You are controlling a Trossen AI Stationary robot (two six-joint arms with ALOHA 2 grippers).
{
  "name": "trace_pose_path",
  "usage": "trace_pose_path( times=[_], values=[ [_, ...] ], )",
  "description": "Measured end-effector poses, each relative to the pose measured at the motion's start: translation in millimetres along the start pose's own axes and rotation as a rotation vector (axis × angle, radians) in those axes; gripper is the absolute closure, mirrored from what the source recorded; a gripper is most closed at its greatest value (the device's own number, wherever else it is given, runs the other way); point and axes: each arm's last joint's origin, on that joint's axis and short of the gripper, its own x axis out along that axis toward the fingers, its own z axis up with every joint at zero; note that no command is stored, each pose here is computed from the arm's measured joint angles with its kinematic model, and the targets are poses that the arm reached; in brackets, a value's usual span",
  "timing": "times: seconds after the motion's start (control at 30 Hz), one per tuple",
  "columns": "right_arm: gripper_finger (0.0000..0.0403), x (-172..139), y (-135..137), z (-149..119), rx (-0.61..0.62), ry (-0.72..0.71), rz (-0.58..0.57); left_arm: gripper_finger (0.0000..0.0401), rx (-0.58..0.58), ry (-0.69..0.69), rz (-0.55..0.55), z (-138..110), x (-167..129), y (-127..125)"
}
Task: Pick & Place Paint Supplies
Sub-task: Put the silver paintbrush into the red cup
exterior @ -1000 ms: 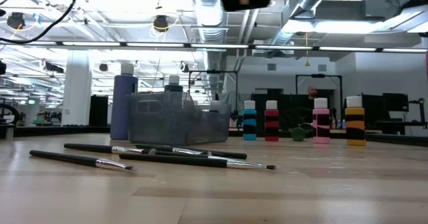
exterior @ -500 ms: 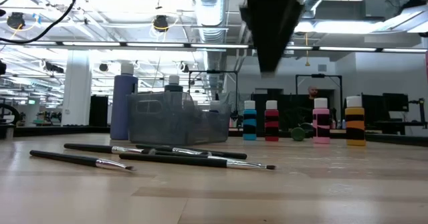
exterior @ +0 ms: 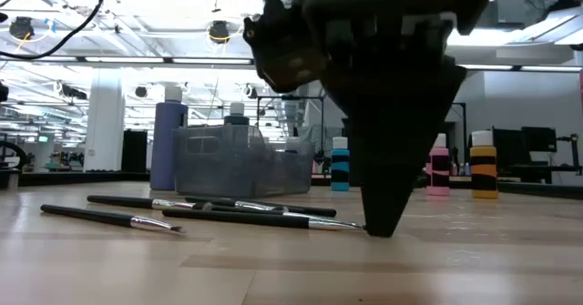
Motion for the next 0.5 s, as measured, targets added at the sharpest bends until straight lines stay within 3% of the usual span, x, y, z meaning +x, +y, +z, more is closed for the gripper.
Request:
trace_pose_path(
  times=[0.23,0.5],
  values=[
    [0.0197,5.5,-2.2,-1.5,0.065,-0.029,-0.001,0.0398,0.0,0.0,0.0,0.0,0.0,0.0],
    [0.0336,12.2,-3.2,-7.8,0.086,-0.022,-0.035,0.0398,0.0,0.0,0.0,0.0,0.1,-0.1]
  ],
)
